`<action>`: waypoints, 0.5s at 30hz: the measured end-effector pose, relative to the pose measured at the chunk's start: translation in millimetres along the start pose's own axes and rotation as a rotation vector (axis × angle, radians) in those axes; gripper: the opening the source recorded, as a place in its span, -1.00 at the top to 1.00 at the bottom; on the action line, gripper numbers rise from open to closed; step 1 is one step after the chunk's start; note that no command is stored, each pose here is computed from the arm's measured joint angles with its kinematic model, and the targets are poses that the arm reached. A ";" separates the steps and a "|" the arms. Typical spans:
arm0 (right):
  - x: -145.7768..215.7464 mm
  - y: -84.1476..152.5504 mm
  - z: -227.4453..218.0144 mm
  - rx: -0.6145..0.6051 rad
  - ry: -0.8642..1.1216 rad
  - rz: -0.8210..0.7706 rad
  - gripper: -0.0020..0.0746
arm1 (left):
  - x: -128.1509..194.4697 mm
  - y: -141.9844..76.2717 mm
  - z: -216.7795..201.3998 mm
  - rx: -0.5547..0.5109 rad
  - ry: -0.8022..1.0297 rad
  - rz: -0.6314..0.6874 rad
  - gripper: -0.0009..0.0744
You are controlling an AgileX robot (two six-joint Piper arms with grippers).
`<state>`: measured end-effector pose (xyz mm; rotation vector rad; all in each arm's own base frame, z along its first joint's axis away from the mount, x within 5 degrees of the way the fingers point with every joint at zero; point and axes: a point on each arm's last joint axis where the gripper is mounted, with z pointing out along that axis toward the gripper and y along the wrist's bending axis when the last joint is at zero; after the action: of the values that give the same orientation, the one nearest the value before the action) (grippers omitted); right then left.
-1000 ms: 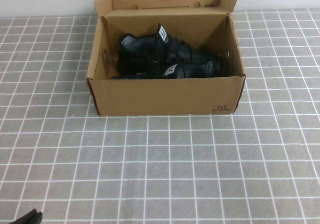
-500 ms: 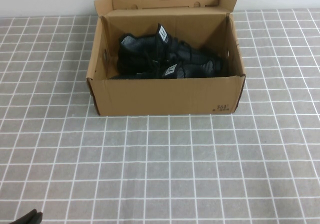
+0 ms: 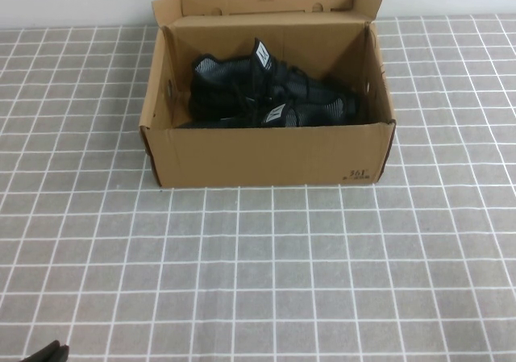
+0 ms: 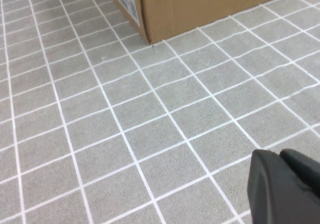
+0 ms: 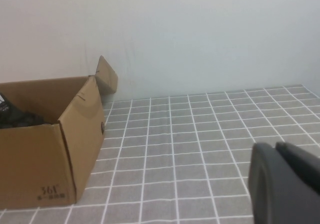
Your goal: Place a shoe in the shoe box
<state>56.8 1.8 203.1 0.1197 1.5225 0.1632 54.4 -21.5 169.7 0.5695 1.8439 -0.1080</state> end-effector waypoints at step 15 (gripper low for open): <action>3.7 -0.2 -0.1 0.001 0.041 -0.068 0.99 | 1.5 -0.3 0.0 0.003 0.017 0.000 0.98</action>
<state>56.9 2.2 199.4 0.0659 1.5651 0.1114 53.9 -21.2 168.3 0.5742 1.8601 -0.1065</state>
